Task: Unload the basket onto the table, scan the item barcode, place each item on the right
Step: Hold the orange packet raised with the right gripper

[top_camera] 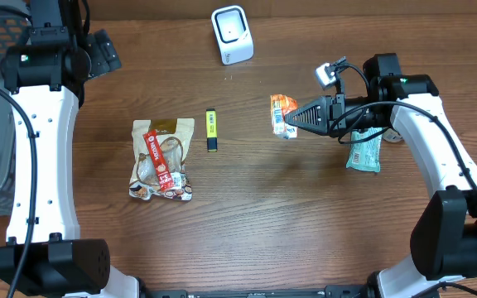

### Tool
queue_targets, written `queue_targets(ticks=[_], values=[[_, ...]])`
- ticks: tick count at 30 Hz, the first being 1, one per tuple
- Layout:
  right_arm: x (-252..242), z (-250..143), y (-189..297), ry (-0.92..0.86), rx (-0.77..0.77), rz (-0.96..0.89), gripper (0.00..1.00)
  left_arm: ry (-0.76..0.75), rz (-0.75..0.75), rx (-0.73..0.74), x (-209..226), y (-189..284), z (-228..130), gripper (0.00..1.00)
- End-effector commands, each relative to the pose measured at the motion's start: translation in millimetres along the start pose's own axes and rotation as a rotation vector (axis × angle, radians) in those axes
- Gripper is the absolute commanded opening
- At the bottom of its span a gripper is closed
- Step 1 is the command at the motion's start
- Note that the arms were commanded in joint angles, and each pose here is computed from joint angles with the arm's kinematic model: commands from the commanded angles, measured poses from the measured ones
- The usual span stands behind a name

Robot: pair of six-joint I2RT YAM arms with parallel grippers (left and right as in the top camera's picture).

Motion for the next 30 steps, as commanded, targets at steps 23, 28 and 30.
queue_targets(ticks=[23, 28, 30], values=[[3.8, 0.1, 1.4, 0.025, -0.004, 0.0, 0.04, 0.014, 0.012, -0.004, 0.6, -2.1, 1.9, 1.0], [3.9, 0.3, 1.4, -0.028, -0.005, 0.001, 0.04, 0.014, 0.012, -0.004, 0.6, -2.1, 2.0, 1.0], [5.2, 0.9, 1.4, -0.05, -0.006, 0.01, 0.04, 0.014, 0.012, -0.004, 0.6, -2.1, 2.0, 1.0]])
Point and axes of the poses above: each gripper's point midway between its finger pads, its own y axis back along the fingers, its own x axis along the line the jaws close on, z = x × y, the point moved 2 cm from there along y, back along the fingers, and after that the axes turned 4 degrees about -y, right-handed, at the moved point
